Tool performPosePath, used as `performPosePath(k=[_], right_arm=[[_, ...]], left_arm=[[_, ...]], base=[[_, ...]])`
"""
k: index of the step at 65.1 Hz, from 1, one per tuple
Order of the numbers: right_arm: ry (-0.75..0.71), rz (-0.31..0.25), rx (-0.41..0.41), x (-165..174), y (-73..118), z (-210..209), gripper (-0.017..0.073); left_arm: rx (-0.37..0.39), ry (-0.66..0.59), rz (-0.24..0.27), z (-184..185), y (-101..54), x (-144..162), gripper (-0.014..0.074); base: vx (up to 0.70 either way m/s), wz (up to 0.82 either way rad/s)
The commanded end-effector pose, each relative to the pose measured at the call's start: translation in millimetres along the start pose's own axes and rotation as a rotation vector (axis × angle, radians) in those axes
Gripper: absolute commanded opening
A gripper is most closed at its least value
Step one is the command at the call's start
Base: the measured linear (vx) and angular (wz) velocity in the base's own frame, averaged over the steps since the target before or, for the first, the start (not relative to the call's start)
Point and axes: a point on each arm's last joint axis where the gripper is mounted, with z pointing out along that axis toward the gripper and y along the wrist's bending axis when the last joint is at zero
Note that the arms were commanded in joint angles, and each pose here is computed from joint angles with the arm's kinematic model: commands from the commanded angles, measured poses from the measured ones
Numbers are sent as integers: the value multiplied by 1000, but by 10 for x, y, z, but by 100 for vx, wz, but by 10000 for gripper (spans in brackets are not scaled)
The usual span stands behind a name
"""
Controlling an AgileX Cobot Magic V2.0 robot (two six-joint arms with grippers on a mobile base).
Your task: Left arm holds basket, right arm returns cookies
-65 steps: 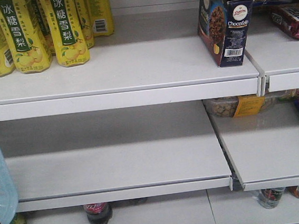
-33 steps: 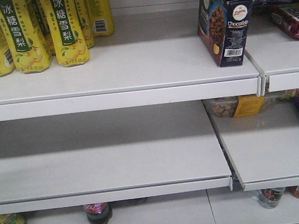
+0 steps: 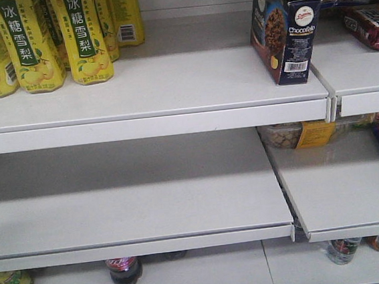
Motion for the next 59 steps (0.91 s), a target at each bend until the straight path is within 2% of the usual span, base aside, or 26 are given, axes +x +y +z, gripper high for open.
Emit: performPosePath(k=[1, 9, 18, 32, 59], right_arm=[[-98, -2, 12, -166, -9, 2, -10], [-98, -2, 12, -166, -9, 2, -10], [-98, -2, 12, -166, -9, 2, -10], [-98, -2, 12, -166, -9, 2, -10], [-98, -3, 11, -165, -9, 2, -10]], left_arm=[[17, -147, 13, -45, -25, -193, -3], [16, -147, 29, -45, -25, -192, -3], [6, -149, 75, -45, -22, -194, -3], [-54, -155, 55, -47, 12, -198, -3], [-52, -153, 56, -45, 10, -200, -3]], base=[[0, 0], [0, 0], [0, 0], [0, 0], [0, 0]])
